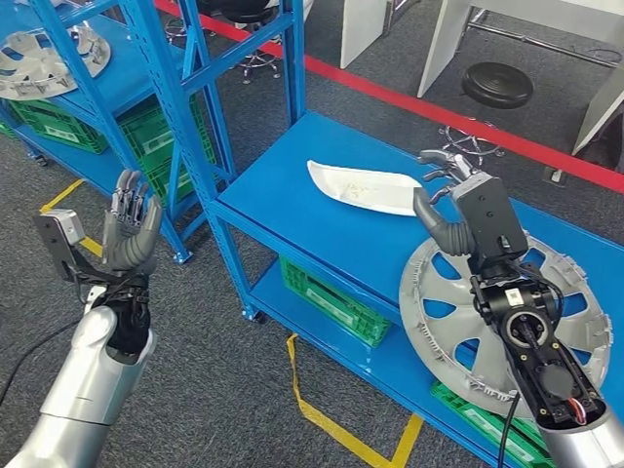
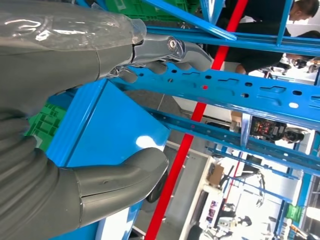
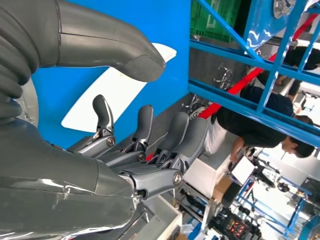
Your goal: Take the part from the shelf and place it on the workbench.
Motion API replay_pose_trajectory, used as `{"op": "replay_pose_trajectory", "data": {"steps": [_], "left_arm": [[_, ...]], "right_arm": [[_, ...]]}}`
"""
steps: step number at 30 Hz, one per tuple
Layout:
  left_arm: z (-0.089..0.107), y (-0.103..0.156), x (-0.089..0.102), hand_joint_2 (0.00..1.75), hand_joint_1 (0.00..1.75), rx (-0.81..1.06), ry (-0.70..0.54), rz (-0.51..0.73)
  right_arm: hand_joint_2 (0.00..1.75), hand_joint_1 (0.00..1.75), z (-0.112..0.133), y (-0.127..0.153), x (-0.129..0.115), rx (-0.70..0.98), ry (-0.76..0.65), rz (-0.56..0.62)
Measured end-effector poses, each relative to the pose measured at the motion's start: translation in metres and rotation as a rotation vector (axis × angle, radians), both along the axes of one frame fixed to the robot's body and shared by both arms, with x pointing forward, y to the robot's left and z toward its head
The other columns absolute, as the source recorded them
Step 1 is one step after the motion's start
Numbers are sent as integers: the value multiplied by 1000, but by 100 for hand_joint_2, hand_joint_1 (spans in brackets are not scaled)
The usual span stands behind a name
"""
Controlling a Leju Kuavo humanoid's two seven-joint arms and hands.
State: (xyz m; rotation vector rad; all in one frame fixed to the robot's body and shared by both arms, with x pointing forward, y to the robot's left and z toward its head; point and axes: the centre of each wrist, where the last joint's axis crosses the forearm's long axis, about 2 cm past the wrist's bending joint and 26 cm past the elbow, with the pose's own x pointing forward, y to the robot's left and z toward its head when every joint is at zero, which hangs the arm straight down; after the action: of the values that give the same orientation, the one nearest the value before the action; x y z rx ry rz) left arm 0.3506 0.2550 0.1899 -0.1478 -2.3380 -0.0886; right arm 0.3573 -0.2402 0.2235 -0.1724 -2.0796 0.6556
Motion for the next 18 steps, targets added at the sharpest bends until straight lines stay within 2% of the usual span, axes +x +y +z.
{"op": "replay_pose_trajectory", "data": {"steps": [18], "left_arm": [[4, 1, 5, 175, 0, -1, -8, 12]], "right_arm": [[175, 175, 3, -2, 0, 5, -2, 10]]}}
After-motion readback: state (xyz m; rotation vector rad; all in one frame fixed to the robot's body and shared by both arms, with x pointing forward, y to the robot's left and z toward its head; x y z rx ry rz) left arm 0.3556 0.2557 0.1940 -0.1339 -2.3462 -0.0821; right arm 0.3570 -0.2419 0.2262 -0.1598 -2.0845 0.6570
